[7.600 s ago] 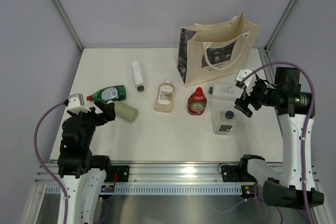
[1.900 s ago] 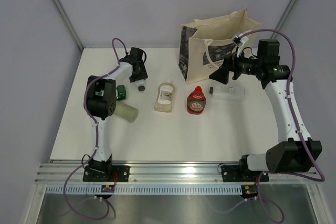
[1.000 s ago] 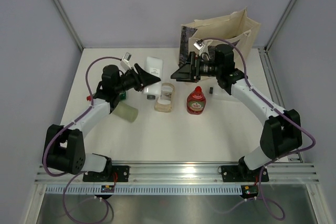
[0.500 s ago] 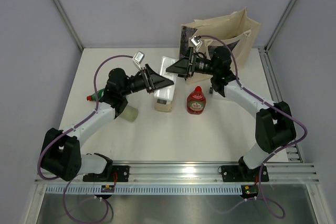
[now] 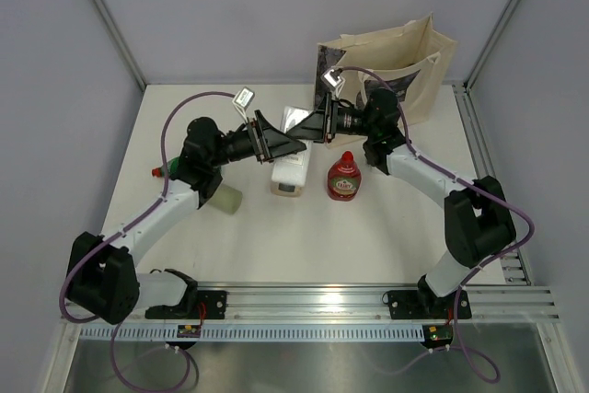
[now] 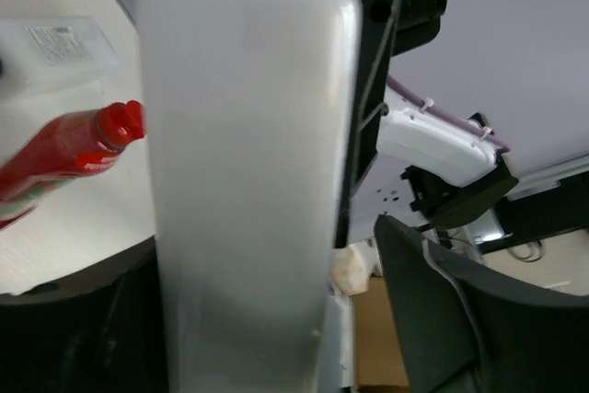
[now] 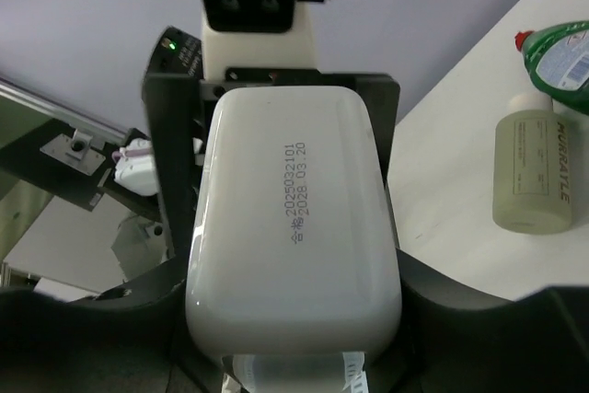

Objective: Place the personal care products into the canvas bag

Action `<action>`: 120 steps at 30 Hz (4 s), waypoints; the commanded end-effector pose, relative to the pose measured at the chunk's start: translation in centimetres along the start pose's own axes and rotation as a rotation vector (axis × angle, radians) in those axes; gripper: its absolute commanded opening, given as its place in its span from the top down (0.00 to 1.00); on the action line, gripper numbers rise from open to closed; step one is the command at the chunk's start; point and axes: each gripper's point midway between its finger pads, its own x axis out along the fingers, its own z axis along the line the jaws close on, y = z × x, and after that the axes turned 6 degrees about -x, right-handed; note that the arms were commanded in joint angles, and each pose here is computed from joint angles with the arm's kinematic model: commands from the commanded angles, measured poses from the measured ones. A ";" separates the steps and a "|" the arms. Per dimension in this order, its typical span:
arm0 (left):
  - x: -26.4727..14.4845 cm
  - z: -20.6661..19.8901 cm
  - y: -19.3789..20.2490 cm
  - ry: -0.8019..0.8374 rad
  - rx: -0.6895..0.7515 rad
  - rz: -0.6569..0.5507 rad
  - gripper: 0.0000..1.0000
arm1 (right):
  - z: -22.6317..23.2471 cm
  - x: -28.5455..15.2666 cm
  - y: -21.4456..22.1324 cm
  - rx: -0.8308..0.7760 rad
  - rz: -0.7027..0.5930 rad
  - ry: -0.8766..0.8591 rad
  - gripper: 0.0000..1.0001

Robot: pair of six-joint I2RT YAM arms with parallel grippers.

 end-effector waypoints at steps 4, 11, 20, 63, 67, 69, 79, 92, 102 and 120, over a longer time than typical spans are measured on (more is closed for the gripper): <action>-2.1 -2.9 -1.7 -0.061 0.246 -0.070 0.01 | 4.7 -1.9 -4.1 -0.240 -0.018 -0.054 1.00; -5.7 -1.9 -4.0 -0.256 0.354 -0.166 0.01 | 3.7 -5.5 -11.0 -0.411 -0.086 0.119 1.00; -11.2 1.2 -5.3 -0.556 0.438 -0.292 0.01 | 0.6 -13.7 -23.6 -0.671 -0.312 0.607 1.00; -8.0 17.1 -2.2 -0.912 0.276 -0.088 0.01 | -19.4 -23.2 -27.4 -1.167 0.138 1.023 0.04; -5.9 19.0 -3.3 -0.980 0.290 -0.057 0.01 | -15.7 -22.5 -26.5 -1.122 0.161 0.974 0.00; -5.4 21.1 -2.9 -1.045 0.281 -0.009 0.01 | -14.0 -22.4 -26.4 -1.098 0.154 0.972 0.00; -1.3 28.0 -1.8 -1.337 0.322 0.125 0.01 | -3.5 -21.6 -16.8 -0.929 0.158 0.733 0.00; -4.6 35.5 2.6 -1.670 0.272 0.299 0.10 | -0.6 -20.0 -9.3 -0.757 0.122 0.564 0.00; -4.4 30.7 1.4 -1.350 0.161 0.160 1.00 | 3.1 -17.6 -8.8 -0.705 0.103 0.414 0.00; -4.5 11.0 -0.1 -0.433 0.325 -0.091 1.00 | -4.3 -2.5 -1.8 -0.127 0.038 0.697 0.00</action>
